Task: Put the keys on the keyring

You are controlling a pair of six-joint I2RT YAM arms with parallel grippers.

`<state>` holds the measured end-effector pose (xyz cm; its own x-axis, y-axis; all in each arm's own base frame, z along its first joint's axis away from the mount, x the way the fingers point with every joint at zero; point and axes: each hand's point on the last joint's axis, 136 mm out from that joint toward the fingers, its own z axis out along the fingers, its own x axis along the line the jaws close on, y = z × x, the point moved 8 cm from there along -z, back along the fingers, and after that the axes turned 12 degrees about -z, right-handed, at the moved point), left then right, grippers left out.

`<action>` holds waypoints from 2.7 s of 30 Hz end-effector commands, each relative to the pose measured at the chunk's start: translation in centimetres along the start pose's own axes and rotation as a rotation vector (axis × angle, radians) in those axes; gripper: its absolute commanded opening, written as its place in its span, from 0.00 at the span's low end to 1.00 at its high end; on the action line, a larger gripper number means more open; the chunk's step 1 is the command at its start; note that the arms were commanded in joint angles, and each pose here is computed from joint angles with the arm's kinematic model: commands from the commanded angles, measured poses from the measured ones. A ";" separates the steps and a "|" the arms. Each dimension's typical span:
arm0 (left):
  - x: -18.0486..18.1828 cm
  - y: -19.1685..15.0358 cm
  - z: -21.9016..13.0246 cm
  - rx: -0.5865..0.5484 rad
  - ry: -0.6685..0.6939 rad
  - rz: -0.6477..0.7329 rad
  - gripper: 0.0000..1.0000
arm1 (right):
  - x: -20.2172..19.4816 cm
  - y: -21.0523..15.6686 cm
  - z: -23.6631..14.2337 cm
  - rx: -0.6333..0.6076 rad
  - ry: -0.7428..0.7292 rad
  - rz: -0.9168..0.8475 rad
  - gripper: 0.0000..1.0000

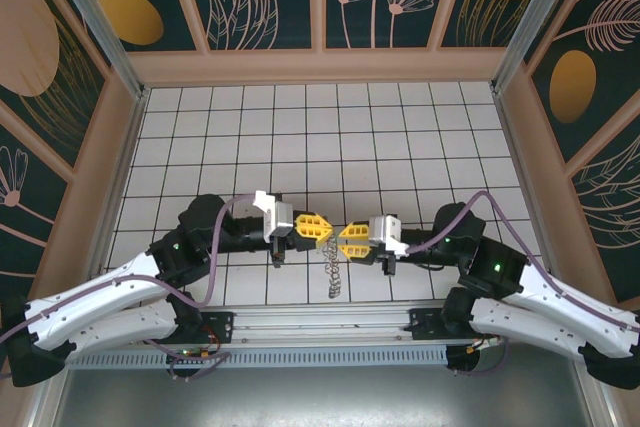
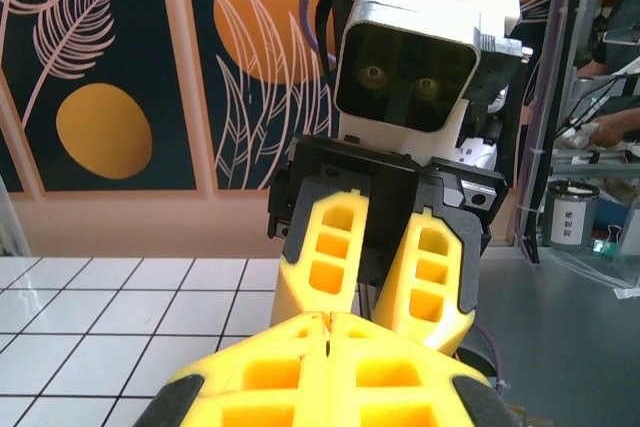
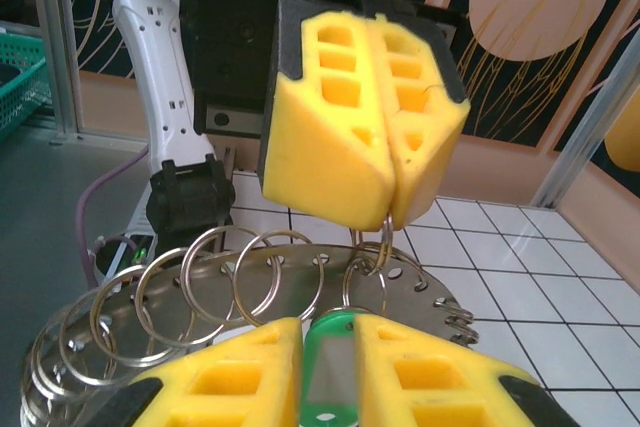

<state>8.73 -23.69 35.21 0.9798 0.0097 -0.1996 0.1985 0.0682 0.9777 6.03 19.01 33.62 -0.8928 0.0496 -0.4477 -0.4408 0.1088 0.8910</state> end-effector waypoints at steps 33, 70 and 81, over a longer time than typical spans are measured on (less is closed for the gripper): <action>-1.4 1.7 -0.3 -0.125 -0.122 0.097 0.00 | -1.0 2.1 1.2 -0.149 -0.008 0.049 0.18; 2.3 -0.9 1.4 0.595 0.229 -0.063 0.29 | -1.8 -0.3 1.7 0.285 0.001 0.038 0.00; 2.0 -0.6 1.8 0.561 0.190 -0.037 0.00 | -1.5 -0.2 1.8 0.274 0.033 0.041 0.00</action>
<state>10.77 -25.33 32.95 0.9528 0.2251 -0.2038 0.2928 -0.5036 0.8128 8.16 20.55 31.61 -0.9246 0.0428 -0.3785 -0.3202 0.4507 0.8333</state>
